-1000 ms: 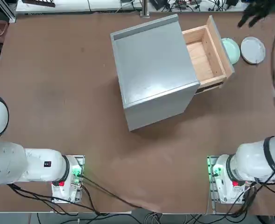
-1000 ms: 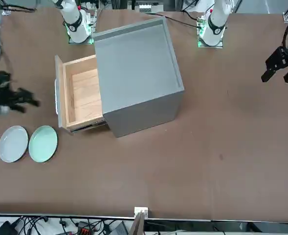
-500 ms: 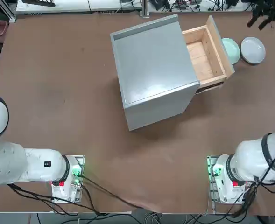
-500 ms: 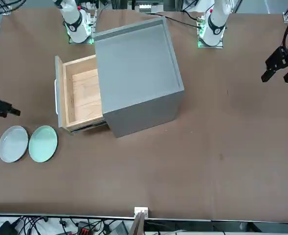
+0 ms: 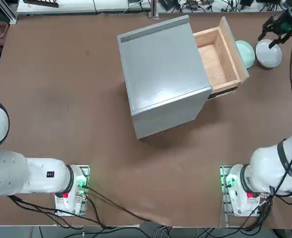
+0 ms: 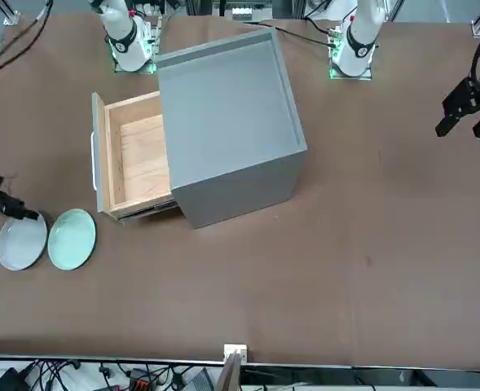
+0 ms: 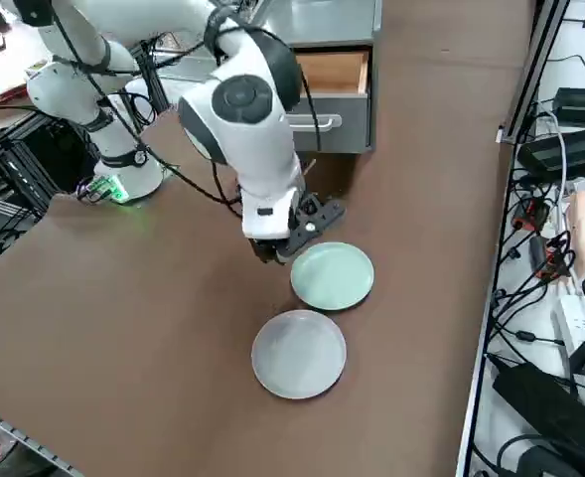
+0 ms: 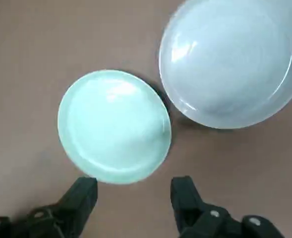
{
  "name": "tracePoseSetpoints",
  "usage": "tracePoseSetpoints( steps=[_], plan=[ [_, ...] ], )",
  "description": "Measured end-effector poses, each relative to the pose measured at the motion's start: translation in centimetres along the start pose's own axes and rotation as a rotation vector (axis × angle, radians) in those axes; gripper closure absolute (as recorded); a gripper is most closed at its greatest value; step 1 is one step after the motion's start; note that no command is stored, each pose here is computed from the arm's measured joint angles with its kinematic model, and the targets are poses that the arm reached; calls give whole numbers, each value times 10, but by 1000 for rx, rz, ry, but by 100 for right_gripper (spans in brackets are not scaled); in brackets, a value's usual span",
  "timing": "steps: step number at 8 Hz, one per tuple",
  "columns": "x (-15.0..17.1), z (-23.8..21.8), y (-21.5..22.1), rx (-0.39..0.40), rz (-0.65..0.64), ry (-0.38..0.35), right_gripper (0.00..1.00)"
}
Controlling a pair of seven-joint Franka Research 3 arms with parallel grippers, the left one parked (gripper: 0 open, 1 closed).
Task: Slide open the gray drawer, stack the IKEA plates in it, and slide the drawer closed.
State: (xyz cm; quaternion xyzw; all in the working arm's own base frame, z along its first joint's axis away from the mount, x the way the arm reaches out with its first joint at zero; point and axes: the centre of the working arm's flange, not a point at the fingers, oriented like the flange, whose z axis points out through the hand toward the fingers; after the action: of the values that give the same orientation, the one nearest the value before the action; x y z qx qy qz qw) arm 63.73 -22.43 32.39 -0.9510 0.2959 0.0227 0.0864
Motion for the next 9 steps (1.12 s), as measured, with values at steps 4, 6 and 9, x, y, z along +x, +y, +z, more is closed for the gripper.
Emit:
tracePoseSetpoints(
  steps=[4, 6, 9],
  plan=[
    [-25, 71, 15, -57, 118, 55, 18],
    [-34, 95, 30, -61, 129, 100, 21],
    [-34, 110, 35, -59, 133, 141, 29]
  ],
)
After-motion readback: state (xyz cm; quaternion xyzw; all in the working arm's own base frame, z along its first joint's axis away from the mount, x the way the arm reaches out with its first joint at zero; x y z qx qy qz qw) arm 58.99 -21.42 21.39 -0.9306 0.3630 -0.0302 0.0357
